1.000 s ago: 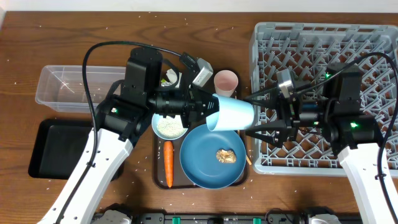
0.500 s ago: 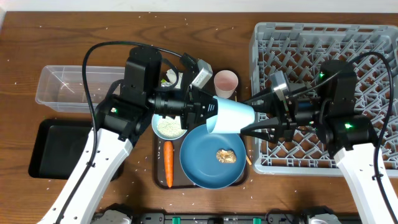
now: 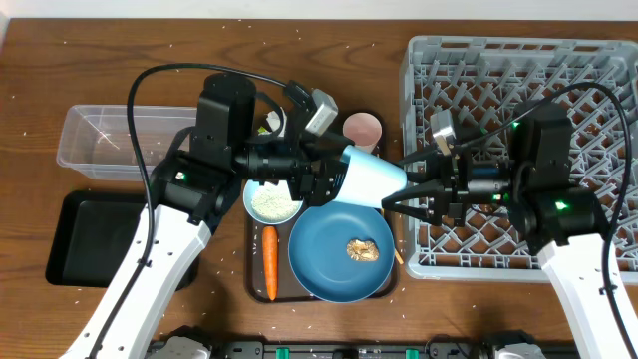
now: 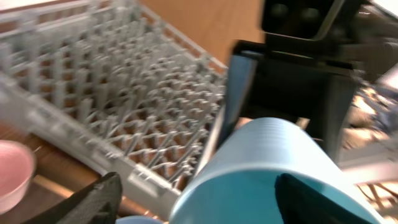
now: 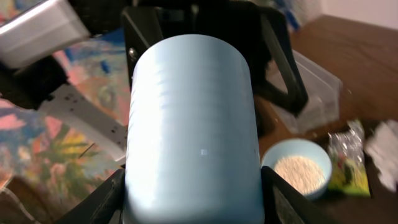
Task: Sort waste into correct bins and load items into the dishwasher rack
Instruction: 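Carry the blue cup with the right gripper into the dish rack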
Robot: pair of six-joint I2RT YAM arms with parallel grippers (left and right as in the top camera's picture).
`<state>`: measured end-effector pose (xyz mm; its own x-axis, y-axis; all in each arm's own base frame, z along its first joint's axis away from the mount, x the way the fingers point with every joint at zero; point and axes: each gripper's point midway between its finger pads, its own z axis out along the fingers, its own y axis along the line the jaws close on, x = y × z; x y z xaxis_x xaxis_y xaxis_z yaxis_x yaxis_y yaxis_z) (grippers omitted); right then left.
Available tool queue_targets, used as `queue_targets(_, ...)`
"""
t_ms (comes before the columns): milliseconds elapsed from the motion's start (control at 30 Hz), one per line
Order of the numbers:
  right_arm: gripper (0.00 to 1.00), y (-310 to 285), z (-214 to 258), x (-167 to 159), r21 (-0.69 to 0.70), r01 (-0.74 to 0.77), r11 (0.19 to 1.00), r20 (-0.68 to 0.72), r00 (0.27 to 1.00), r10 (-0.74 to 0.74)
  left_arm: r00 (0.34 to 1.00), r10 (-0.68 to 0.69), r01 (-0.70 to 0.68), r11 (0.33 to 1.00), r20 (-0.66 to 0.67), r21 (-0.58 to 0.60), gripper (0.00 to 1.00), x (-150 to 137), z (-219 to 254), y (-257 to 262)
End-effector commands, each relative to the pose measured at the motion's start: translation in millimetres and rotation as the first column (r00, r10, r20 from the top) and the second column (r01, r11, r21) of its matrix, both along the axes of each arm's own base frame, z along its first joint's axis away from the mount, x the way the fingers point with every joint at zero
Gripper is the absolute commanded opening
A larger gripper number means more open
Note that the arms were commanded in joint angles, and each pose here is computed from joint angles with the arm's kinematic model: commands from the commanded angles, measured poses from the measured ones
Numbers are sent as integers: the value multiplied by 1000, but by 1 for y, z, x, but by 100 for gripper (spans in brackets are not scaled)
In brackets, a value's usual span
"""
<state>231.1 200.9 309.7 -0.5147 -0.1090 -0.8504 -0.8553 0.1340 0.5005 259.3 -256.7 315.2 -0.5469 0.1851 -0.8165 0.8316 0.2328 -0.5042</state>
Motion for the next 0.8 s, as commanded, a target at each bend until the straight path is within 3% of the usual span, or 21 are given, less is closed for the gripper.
queue_targets(0, 43, -24, -22, 35, -160, 248, 955, -14, 967, -253, 998, 53, -54, 998, 16, 40, 83, 4, -2, 2)
queue_targets(67, 41, -39, -27, 43, -205, 337, 919, -33, 936, -351, 996, 90, -90, 993, 6, 72, 84, 9, -9, 5)
queue_targets(233, 41, -93, -37, 59, -302, 567, 766, -104, 779, -618, 995, 102, -100, 991, -13, 92, 85, 8, -14, 7)
queue_targets(333, 41, -136, -49, 65, -382, 692, 612, -163, 601, -782, 995, 102, -100, 991, -13, 92, 85, 8, -14, 7)
queue_targets(400, 41, -171, -62, 64, -450, 753, 481, -192, 444, -875, 995, 102, -100, 991, -13, 92, 85, 8, -14, 7)
queue_targets(567, 42, -253, -83, 53, -558, 807, 193, -189, 103, -977, 994, 102, -99, 990, -24, 98, 85, 7, -16, 8)
queue_targets(767, 42, -323, -94, 36, -600, 799, -34, -166, -165, -972, 994, 102, -99, 990, -26, 99, 85, 7, -16, 8)
